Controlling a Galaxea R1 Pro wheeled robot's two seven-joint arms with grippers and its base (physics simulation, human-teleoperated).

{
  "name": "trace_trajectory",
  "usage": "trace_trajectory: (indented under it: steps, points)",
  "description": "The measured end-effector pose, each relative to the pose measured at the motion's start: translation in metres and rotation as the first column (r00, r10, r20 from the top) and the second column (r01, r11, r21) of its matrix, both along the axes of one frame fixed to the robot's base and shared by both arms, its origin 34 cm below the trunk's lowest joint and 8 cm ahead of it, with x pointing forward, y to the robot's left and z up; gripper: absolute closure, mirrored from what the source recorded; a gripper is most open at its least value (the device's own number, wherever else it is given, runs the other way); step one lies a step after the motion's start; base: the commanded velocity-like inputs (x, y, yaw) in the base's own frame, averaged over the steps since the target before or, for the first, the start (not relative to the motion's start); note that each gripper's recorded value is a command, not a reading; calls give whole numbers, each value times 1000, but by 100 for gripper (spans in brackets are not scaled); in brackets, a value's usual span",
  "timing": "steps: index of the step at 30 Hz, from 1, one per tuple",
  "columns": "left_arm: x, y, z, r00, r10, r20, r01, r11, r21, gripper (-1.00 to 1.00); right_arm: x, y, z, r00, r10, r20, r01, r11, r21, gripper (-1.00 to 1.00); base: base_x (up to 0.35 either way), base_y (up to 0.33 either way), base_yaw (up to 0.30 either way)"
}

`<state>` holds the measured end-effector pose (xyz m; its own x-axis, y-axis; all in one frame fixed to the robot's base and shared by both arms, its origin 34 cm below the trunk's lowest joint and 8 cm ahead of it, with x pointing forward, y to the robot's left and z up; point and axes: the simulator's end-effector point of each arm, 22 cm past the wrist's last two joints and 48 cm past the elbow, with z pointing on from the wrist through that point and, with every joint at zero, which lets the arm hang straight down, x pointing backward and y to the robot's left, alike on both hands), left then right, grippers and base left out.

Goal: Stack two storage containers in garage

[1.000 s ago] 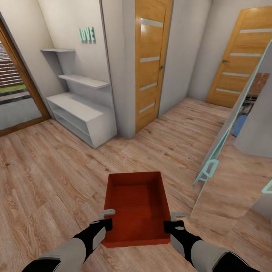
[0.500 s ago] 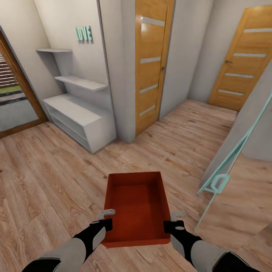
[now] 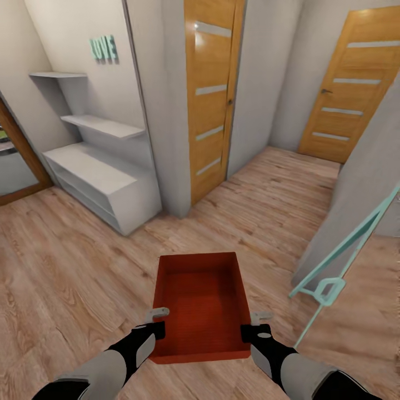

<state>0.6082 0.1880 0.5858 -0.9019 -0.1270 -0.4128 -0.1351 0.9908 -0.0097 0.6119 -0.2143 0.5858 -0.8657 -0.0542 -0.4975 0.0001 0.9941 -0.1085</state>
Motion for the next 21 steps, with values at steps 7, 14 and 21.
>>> trace_trajectory:
  steps: [7,14,21]
  points:
    - [0,0,0,1000,-1,0,1,1000,0,100,0,0,0,1000,0,0,0,1000,1,100,322,0,-245]
    - [0,0,0,1000,0,1,0,1000,0,100,0,0,0,1000,-1,1,1,1000,0,100,305,0,-28]
    - [0,0,0,1000,1,1,-1,1000,0,100,0,0,0,1000,0,1,0,1000,0,100,45,0,-1]
